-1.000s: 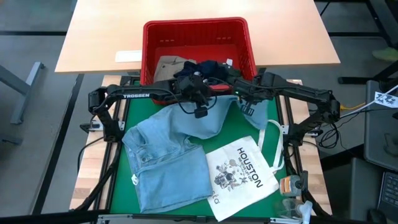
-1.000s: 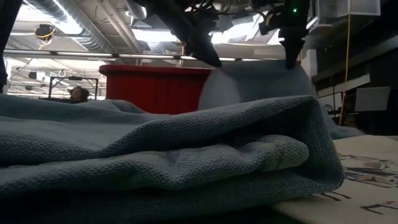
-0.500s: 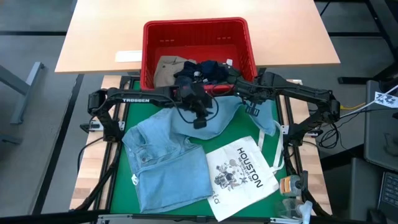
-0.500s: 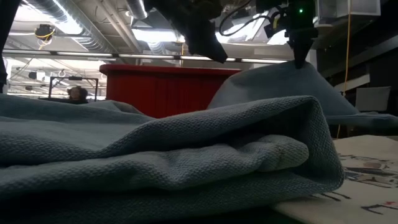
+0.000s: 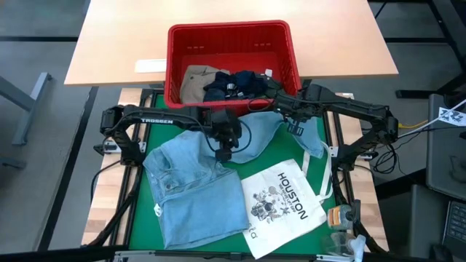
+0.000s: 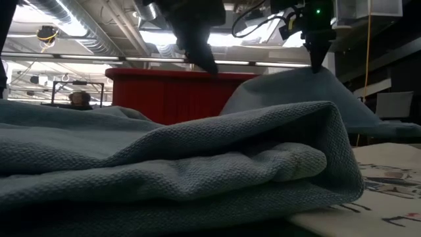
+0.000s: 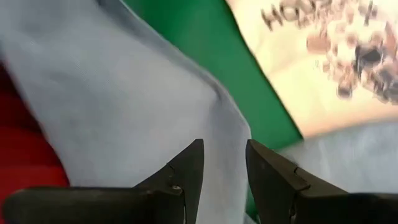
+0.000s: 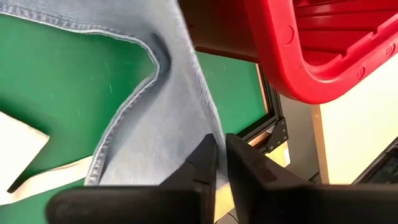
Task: Fold Laundry from Bin
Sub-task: Fold the blue jeans
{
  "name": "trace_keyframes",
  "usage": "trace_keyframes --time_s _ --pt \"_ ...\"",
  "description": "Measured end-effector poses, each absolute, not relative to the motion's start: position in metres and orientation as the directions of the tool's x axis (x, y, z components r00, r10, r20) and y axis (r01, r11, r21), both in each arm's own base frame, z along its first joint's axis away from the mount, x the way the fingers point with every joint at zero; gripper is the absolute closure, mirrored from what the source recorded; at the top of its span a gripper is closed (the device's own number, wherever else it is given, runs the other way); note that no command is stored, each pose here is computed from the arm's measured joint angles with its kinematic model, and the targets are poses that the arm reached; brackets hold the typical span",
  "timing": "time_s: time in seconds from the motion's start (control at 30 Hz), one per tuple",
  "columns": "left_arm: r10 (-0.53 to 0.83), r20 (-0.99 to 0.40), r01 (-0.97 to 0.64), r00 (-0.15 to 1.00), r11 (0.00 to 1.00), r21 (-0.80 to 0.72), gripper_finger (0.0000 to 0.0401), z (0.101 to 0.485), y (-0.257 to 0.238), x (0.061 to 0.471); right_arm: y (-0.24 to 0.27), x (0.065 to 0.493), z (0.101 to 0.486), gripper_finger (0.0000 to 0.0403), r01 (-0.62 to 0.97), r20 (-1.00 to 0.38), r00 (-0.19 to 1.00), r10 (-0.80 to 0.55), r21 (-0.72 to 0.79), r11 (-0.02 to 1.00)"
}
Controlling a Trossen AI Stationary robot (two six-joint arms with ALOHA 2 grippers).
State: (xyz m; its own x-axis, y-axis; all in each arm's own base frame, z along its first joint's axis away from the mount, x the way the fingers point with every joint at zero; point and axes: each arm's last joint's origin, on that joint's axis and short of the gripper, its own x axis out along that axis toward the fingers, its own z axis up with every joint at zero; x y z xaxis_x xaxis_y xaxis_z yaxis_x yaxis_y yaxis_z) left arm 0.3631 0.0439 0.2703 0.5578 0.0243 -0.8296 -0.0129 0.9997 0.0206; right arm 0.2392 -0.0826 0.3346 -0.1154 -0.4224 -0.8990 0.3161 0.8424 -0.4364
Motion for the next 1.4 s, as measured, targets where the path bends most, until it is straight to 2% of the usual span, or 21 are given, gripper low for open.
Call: trace_keyframes --time_s 0.27,0.4,0.53,0.67,0.87,0.97,1.2,1.4 --pt "0.007 -0.815 -0.041 0.579 0.999 -0.020 0.0287 0.222 0.031 0.359 -0.082 0.239 0.335 0.0276 0.331 -0.901 -0.115 -0.419 -0.433 0.839" --pt "0.002 -0.808 -0.061 0.589 0.997 -0.042 0.0287 0.206 0.026 0.356 -0.079 0.240 0.333 0.0258 0.408 -0.953 -0.079 -0.293 -0.299 0.863" --pt "-0.003 -0.827 -0.068 0.562 0.996 -0.050 0.0287 0.193 0.023 0.349 -0.075 0.241 0.332 0.0257 0.403 -0.986 -0.042 -0.163 -0.166 0.900" --pt "-0.007 -0.830 -0.079 0.558 0.995 -0.062 0.0287 0.190 0.020 0.348 -0.076 0.241 0.332 0.0259 0.346 -0.980 -0.050 -0.190 -0.196 0.918" --pt "-0.016 -0.830 -0.065 0.557 0.996 -0.063 0.0287 0.191 0.015 0.349 -0.087 0.234 0.335 0.0260 0.360 -0.975 -0.053 -0.214 -0.219 0.907" --pt "-0.019 -0.831 -0.060 0.557 0.996 -0.063 0.0287 0.190 0.013 0.349 -0.094 0.214 0.339 0.0260 0.372 -0.974 -0.052 -0.220 -0.223 0.901" --pt "0.007 -0.823 -0.071 0.567 0.997 -0.040 0.0287 0.191 0.013 0.350 -0.117 0.157 0.322 0.0260 0.528 -0.978 -0.118 -0.174 -0.210 0.823" --pt "0.010 -0.823 -0.074 0.568 0.996 -0.039 0.0287 0.191 0.013 0.350 -0.143 0.139 0.295 0.0260 0.533 -0.977 -0.113 -0.179 -0.211 0.819"
